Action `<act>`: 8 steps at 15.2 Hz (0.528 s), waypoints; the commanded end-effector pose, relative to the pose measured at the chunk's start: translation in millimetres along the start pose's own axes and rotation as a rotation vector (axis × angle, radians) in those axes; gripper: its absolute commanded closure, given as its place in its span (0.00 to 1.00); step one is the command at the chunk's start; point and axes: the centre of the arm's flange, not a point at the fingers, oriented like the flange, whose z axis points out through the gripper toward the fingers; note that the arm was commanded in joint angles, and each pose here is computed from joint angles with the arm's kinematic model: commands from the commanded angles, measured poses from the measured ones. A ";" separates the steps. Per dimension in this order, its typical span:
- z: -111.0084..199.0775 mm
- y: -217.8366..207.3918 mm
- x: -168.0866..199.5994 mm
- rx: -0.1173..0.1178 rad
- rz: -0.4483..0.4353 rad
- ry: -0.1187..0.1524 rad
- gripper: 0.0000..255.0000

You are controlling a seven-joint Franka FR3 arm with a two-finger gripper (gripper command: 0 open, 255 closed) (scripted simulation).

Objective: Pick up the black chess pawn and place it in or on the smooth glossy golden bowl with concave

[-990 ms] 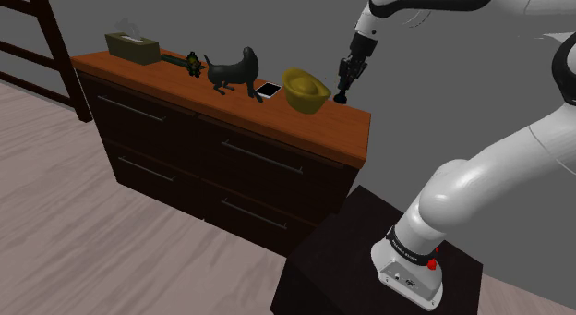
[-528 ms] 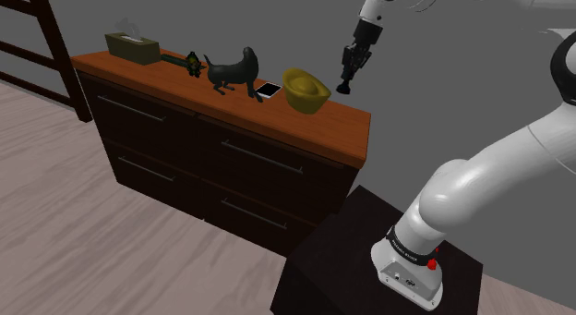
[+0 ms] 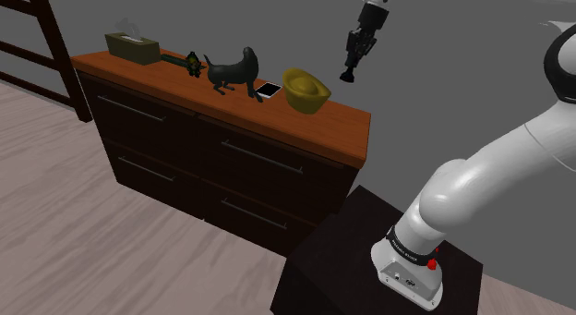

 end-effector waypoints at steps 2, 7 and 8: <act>-11.3 -0.8 0.9 0.000 0.000 0.000 1.00; -12.7 -14.6 65.5 0.000 0.000 0.000 1.00; -13.0 -17.4 78.4 0.000 0.000 0.000 1.00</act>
